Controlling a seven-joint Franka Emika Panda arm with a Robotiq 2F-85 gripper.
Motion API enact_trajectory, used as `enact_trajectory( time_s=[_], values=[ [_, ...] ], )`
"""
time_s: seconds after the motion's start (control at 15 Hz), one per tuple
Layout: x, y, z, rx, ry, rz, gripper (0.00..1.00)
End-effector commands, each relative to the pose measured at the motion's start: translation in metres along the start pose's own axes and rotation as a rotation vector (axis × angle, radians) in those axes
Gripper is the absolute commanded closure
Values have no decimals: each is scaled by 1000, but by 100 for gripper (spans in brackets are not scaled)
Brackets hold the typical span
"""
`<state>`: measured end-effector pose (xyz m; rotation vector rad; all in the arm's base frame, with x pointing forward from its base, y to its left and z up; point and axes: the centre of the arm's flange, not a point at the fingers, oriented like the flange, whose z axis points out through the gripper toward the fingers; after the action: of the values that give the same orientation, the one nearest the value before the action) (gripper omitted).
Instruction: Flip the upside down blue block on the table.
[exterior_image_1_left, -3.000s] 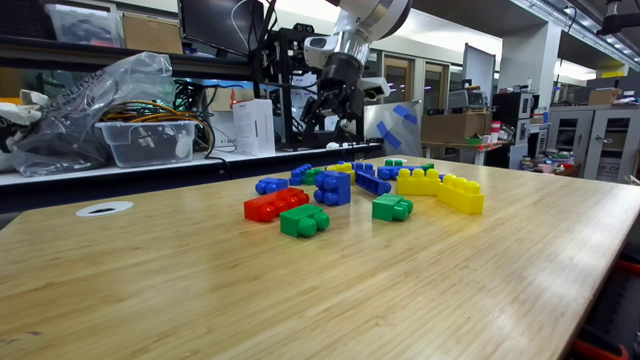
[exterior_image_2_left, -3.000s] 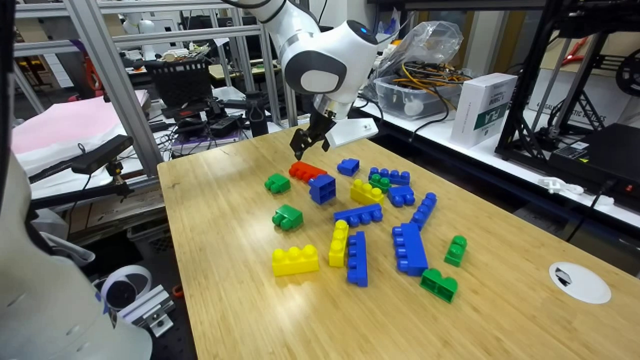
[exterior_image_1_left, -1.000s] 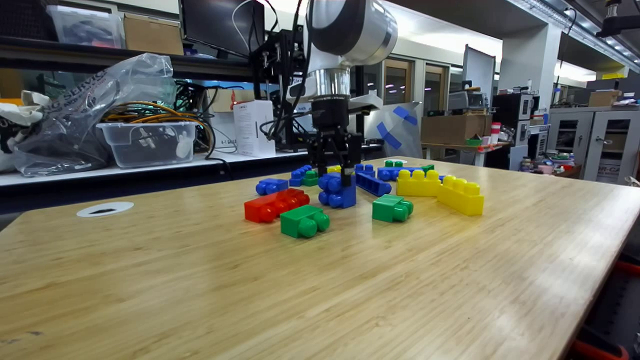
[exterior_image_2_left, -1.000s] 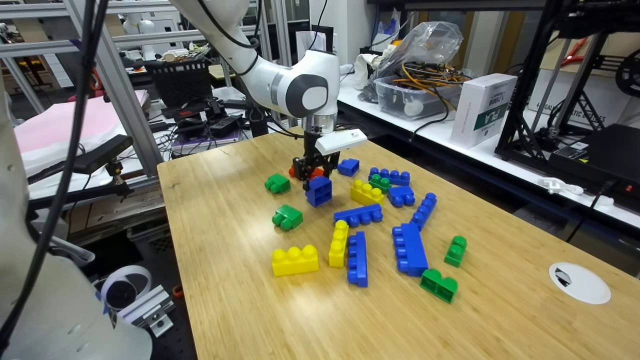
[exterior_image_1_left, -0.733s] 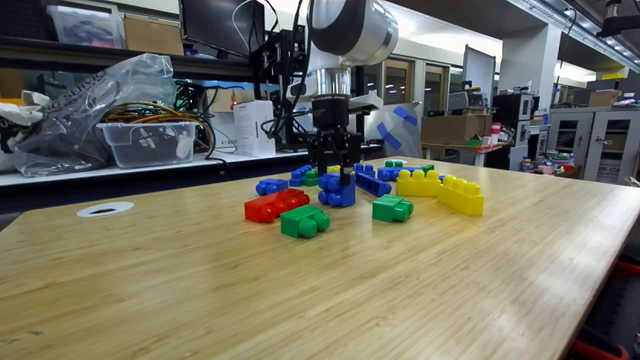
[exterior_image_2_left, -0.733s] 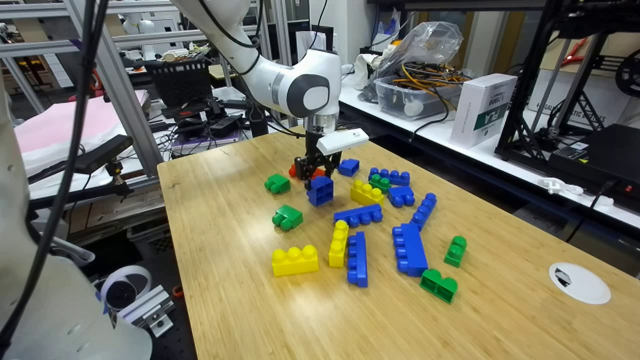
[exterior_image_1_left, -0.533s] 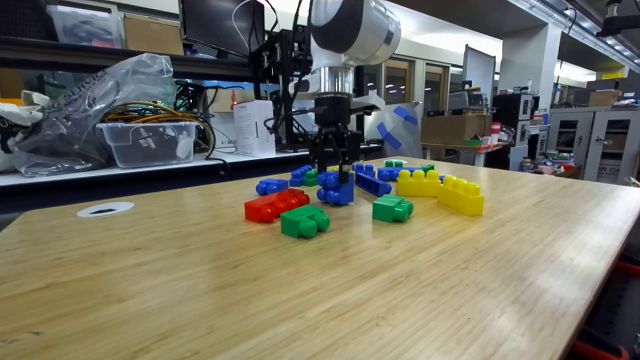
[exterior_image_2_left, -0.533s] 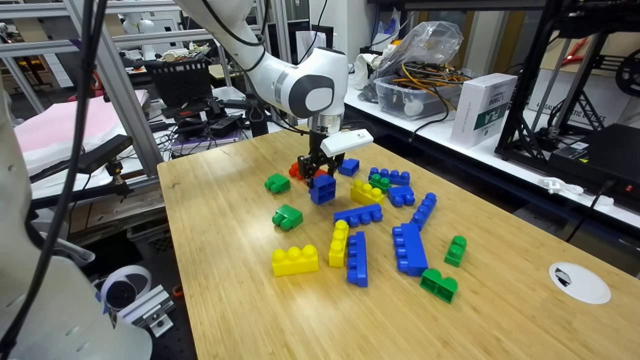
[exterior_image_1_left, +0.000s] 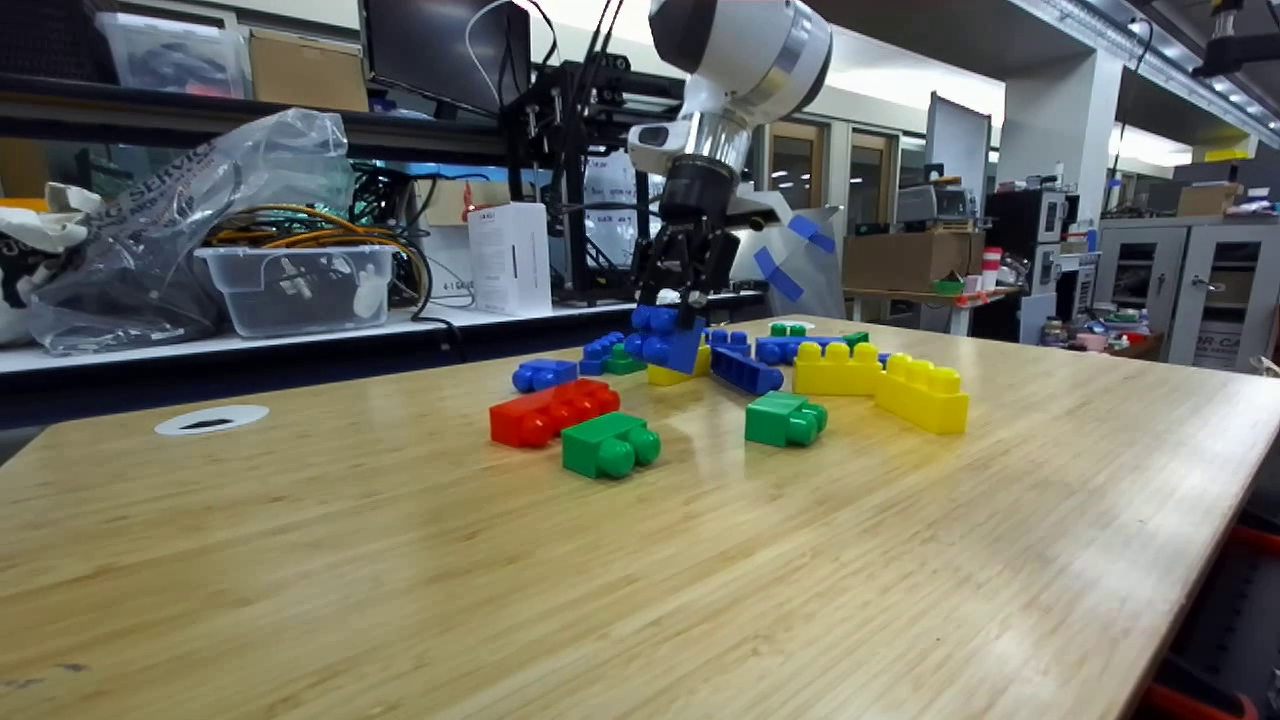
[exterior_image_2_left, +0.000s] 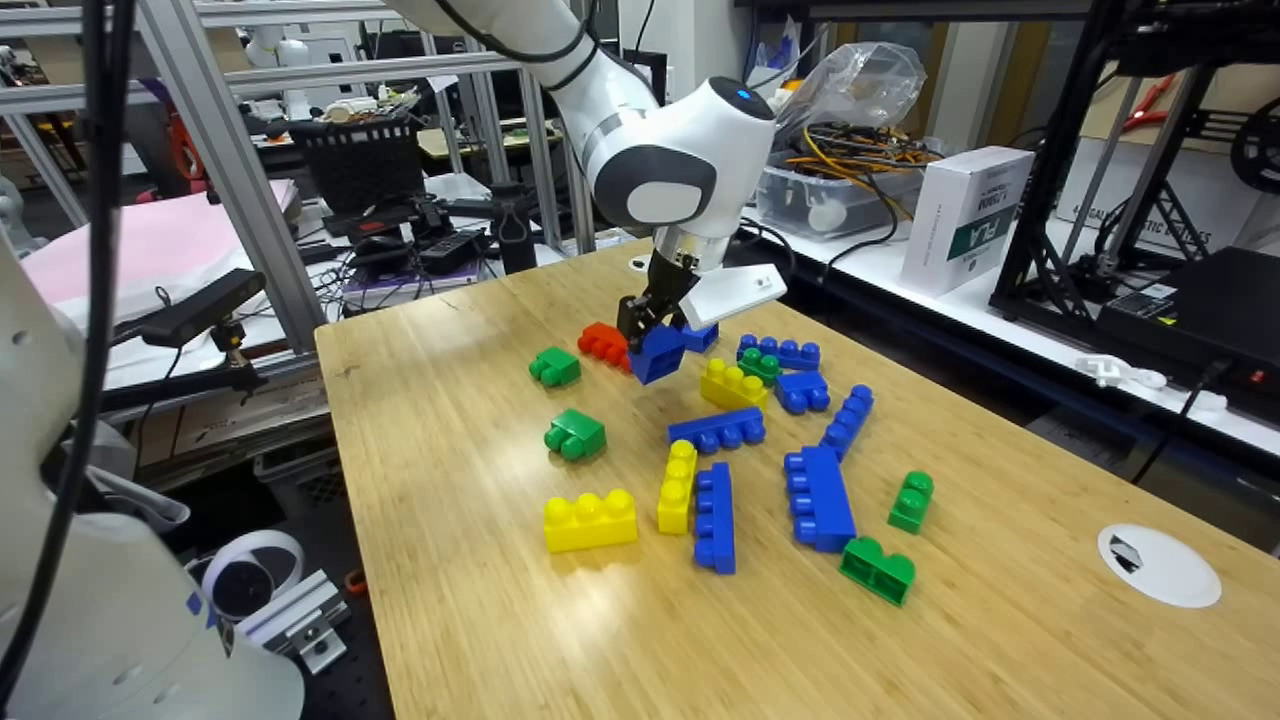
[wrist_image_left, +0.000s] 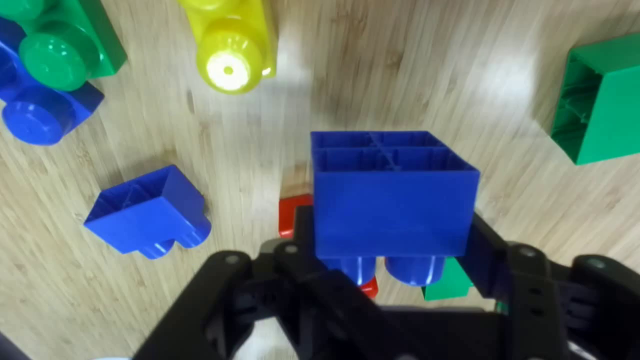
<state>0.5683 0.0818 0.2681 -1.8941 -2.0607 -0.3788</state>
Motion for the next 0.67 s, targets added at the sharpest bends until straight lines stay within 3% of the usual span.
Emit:
enact_trajectory(
  time_s=[0.0, 0.4, 0.6],
  values=[
    [-21, 0, -13, 29, 139, -28, 55],
    [-47, 3, -1, 102, 393, -102, 55],
    [-53, 3, 15, 148, 455, -124, 55]
  ],
)
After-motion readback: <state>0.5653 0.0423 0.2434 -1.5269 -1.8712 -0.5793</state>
